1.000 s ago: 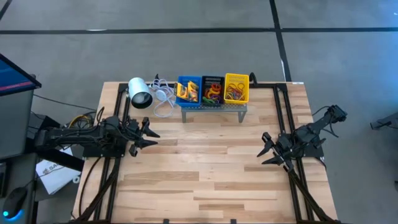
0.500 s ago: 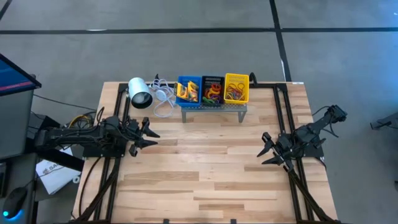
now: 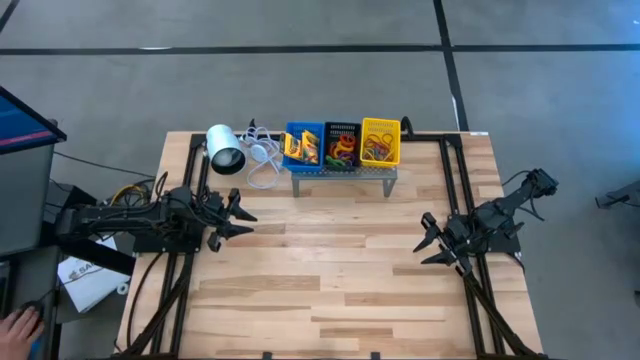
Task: Pick & Place Office Desk Supplies
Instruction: Return to Home Position
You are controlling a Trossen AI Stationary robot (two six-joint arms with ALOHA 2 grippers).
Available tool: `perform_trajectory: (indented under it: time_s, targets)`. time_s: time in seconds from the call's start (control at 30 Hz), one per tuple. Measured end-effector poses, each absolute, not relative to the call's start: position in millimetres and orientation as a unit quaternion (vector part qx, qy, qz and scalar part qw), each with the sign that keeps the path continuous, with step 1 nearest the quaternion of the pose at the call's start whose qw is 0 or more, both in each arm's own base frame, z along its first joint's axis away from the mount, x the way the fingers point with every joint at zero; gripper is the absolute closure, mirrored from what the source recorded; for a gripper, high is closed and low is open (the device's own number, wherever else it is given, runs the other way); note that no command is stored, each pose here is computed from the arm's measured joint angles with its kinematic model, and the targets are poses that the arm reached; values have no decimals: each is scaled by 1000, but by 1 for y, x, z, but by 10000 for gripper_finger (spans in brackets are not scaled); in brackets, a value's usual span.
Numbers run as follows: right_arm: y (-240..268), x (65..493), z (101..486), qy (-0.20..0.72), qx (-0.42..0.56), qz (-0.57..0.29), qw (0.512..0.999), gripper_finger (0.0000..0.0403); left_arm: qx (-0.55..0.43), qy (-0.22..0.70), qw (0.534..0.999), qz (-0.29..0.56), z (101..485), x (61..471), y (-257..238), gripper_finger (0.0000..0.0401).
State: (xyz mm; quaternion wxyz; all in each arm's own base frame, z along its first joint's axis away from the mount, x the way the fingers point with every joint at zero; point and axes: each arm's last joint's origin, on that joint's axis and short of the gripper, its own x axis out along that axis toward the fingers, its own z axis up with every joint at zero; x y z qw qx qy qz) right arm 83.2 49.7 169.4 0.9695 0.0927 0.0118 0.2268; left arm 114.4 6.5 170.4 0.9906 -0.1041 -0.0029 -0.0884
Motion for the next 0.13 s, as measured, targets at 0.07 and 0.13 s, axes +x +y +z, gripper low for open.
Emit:
perform_trajectory:
  time_s: [0.07, 0.13]
  targets:
    - [50, 83, 169, 12, 93, 227, 969, 243, -104, -3, 991, -88, 170, 114, 7, 257]
    - [50, 83, 169, 12, 93, 227, 969, 243, -104, -3, 991, -87, 170, 114, 7, 257]
